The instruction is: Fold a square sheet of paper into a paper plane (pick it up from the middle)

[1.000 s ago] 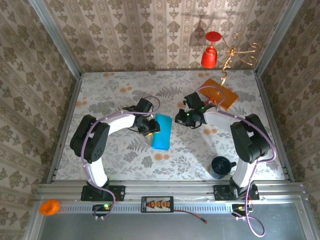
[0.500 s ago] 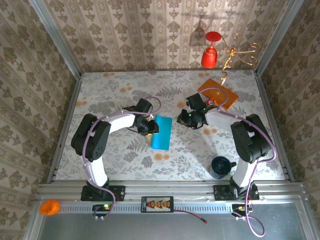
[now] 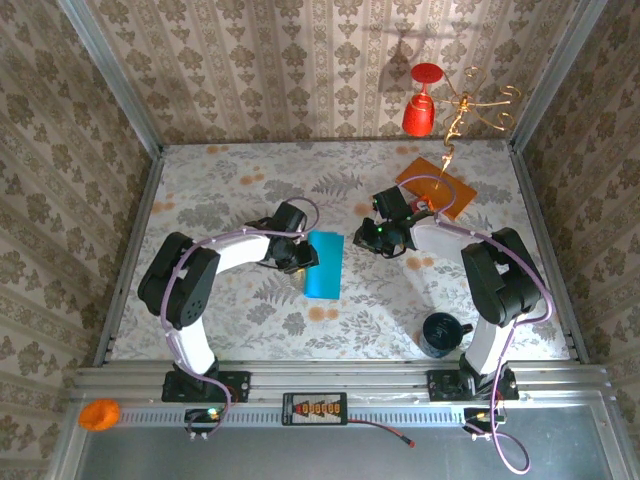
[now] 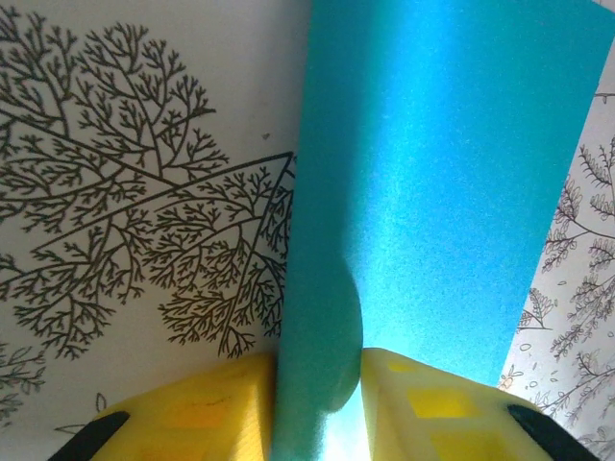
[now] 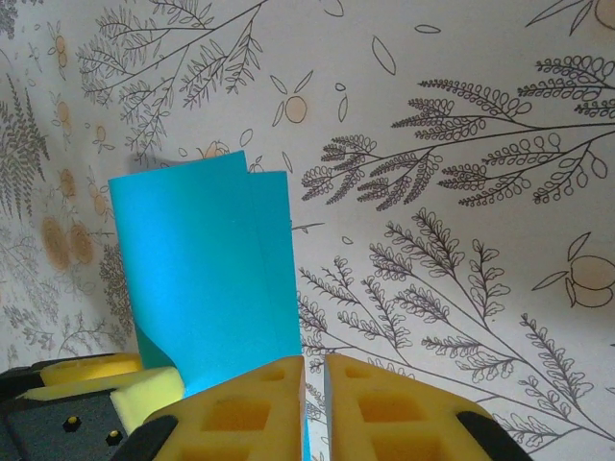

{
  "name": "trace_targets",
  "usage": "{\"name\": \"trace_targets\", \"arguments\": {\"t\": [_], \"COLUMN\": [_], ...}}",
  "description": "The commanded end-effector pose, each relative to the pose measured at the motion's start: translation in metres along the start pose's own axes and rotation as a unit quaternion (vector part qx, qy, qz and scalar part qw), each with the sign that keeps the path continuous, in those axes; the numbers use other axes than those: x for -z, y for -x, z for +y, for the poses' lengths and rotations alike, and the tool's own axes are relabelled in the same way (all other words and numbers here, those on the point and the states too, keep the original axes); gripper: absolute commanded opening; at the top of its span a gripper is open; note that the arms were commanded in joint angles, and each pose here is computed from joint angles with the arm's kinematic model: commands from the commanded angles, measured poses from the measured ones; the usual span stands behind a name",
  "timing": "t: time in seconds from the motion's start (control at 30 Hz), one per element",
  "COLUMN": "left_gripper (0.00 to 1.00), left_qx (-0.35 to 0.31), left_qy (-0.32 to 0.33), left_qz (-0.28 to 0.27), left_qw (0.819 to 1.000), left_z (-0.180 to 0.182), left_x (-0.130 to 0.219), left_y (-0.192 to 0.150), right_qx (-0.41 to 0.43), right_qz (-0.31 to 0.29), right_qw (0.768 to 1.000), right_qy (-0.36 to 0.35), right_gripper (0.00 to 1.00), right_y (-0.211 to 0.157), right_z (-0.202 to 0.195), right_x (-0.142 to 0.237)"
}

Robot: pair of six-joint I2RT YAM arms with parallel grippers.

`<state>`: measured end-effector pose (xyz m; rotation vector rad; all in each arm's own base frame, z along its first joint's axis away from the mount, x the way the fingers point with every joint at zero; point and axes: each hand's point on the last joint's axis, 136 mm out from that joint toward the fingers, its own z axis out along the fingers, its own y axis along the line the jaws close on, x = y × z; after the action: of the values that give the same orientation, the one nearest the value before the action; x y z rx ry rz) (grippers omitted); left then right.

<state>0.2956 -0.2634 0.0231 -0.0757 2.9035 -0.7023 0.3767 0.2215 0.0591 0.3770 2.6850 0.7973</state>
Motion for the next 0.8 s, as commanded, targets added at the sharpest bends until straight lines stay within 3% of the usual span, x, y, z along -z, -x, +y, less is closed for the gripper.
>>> {"name": "trace_targets", "arguments": {"t": [0.0,0.23,0.77], "left_gripper": [0.31,0.30,0.33], "left_qx": [-0.037,-0.104,-0.134], "left_qy": [0.022,0.040,0.040], "left_qz": [0.044,0.072,0.091], "left_qw": [0.998,0.991,0.986], "left_z": [0.007,0.013,0.016], "left_x": [-0.016,-0.024,-0.042], "left_y": [-0.023,-0.030,-0.034], "right_qx": [-0.005,-0.004,-0.010], "right_qz": [0.010,0.012,0.016], "right_qw": [1.000,1.000,1.000], "right_qy": [-0.008,-0.010,-0.007], "right_gripper": [0.14,0.14,0.15], "right_y": [-0.006,-0.006,-0.010], "right_z": [-0.007,-0.008,-0.011], "right_x": [-0.006,-0.009,-0.012]}}
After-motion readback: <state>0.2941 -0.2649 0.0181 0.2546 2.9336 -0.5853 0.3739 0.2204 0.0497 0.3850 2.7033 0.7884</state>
